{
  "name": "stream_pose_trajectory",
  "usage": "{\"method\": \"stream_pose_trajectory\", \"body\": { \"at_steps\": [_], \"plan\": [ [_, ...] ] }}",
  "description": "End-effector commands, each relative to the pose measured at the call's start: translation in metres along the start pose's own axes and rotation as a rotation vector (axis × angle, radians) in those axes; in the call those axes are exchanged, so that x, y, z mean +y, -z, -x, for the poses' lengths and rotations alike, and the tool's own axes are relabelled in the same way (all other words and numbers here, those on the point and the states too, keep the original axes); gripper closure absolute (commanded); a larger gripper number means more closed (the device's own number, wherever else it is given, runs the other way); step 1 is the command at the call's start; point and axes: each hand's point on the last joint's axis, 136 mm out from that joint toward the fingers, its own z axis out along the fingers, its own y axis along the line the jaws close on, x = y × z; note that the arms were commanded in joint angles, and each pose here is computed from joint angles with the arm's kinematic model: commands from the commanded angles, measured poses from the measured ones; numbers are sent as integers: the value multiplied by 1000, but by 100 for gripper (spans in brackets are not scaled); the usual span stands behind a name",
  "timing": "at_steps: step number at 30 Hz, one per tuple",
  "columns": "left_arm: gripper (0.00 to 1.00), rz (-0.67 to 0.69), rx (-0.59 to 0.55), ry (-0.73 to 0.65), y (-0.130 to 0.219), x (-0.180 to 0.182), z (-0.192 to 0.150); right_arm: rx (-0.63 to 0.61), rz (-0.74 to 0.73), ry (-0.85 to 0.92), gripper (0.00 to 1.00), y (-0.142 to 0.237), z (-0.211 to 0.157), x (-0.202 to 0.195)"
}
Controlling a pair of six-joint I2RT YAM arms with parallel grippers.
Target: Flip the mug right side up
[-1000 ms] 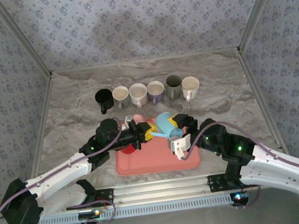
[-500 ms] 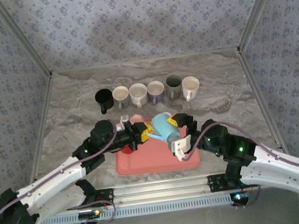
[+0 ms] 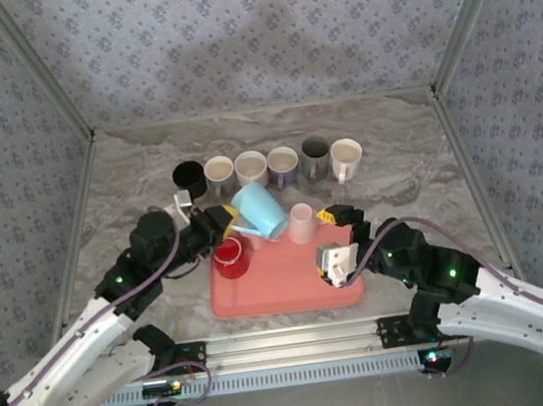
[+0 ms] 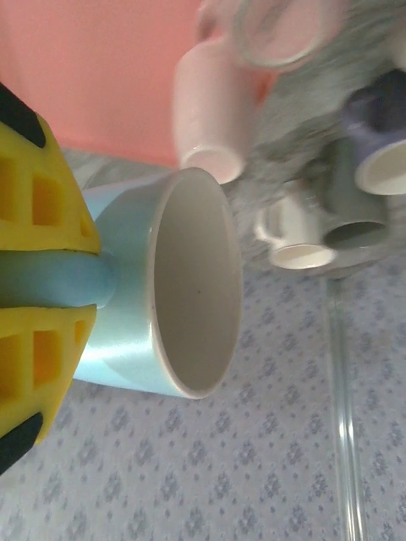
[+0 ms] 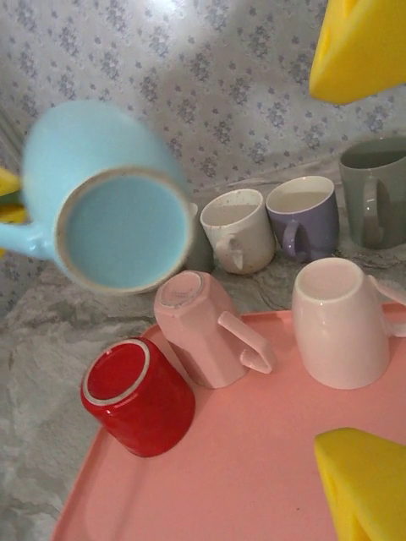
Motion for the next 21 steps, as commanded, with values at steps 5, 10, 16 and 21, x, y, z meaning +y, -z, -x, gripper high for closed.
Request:
{"method": "stream_pose_trajectory", "body": {
  "at_steps": [5, 10, 16, 21],
  "plan": [
    [100, 59, -329, -686, 70, -42, 54, 71, -242, -573, 0, 30, -5, -64],
    [100, 233, -460, -997, 74, -12, 76, 9, -221, -697, 0, 29, 2, -61],
    [100, 368, -536, -1160, 61, 20, 91, -49, -158, -799, 0, 23, 13, -53],
    [100, 499, -594, -1167, 46, 55, 105, -46, -114, -832, 0, 16, 14, -43]
  ]
}}
